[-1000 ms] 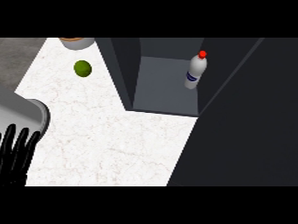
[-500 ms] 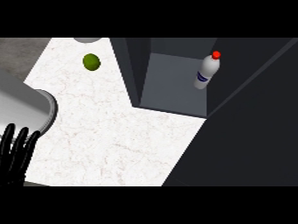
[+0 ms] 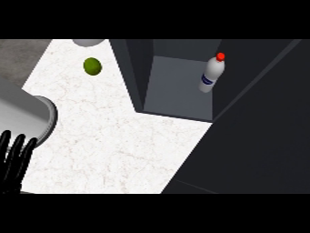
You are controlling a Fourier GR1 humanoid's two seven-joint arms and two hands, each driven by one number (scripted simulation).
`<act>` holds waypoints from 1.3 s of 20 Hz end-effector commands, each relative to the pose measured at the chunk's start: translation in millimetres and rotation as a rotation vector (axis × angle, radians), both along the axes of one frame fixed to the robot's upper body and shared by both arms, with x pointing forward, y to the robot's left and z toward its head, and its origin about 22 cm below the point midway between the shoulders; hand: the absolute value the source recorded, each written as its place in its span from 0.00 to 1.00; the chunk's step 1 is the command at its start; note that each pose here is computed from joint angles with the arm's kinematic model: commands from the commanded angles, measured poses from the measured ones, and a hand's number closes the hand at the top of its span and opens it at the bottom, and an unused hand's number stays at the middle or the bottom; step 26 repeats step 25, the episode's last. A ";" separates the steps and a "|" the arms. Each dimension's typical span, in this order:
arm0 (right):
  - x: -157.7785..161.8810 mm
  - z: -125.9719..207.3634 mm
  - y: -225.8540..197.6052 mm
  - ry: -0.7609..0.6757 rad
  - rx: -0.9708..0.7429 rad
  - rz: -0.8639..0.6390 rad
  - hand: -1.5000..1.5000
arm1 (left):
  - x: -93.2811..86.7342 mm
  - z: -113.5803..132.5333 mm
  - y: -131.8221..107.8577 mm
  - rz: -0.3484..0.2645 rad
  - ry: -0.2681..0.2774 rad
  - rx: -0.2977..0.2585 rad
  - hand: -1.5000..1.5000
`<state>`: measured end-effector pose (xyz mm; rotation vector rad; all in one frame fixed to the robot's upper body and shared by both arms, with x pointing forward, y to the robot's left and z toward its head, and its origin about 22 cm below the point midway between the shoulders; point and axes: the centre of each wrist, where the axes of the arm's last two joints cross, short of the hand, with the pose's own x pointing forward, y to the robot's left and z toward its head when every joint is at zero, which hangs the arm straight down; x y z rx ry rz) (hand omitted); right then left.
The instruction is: Pick up the bottled water, place it into the cabinet and close the cabinet
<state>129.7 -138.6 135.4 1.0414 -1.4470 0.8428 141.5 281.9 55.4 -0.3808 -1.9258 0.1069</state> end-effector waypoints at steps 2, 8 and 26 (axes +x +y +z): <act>27.5 -12.1 2.5 0.145 0.101 -0.347 1.00 | -4.2 -2.3 4.4 0.026 0.009 0.002 0.00; 59.1 -16.5 -5.5 0.168 0.122 -0.498 1.00 | -2.4 -0.9 4.1 0.005 0.006 -0.014 0.00; 232.8 26.8 77.0 0.252 0.109 -0.720 1.00 | 4.9 -8.6 5.5 -0.014 0.024 -0.038 0.00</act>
